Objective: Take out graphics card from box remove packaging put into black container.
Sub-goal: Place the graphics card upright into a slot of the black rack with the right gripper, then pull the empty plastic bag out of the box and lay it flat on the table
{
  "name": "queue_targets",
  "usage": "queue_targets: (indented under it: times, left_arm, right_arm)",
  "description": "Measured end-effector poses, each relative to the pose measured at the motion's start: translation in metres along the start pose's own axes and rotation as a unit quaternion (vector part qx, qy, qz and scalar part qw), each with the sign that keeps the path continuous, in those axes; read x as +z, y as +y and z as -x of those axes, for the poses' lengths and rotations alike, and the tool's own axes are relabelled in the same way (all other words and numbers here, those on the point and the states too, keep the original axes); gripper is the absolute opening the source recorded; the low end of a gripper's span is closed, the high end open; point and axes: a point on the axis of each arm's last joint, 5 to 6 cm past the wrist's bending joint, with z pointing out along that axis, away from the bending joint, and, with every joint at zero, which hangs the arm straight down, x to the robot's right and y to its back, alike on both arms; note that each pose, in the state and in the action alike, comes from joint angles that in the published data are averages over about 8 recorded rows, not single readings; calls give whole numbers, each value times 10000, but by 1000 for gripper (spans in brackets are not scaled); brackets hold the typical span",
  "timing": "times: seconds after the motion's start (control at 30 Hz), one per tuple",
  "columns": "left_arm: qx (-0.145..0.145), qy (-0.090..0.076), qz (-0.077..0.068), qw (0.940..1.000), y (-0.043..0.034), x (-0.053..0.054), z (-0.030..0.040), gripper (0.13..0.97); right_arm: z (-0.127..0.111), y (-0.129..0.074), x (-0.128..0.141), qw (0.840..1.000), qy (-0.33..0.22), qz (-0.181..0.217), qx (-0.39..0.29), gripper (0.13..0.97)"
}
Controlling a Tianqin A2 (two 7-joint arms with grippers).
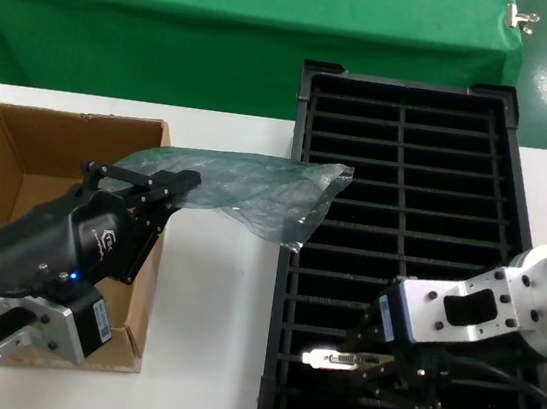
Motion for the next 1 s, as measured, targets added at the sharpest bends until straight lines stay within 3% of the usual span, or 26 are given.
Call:
queue_targets:
  times: [0.4, 0.77, 1.0]
  left_arm:
    - [0, 0, 0, 10000, 0, 0, 0, 139]
    - [0, 0, 0, 10000, 0, 0, 0, 139]
    - [0, 0, 0, 10000, 0, 0, 0, 139]
  right_arm:
    - [-1, -12, 44, 10000, -16, -82, -50, 257]
    - [-13, -36, -10, 9993, 277, -245, -76, 433]
    - [10, -11, -64, 9925, 1033, -646, 74, 578]
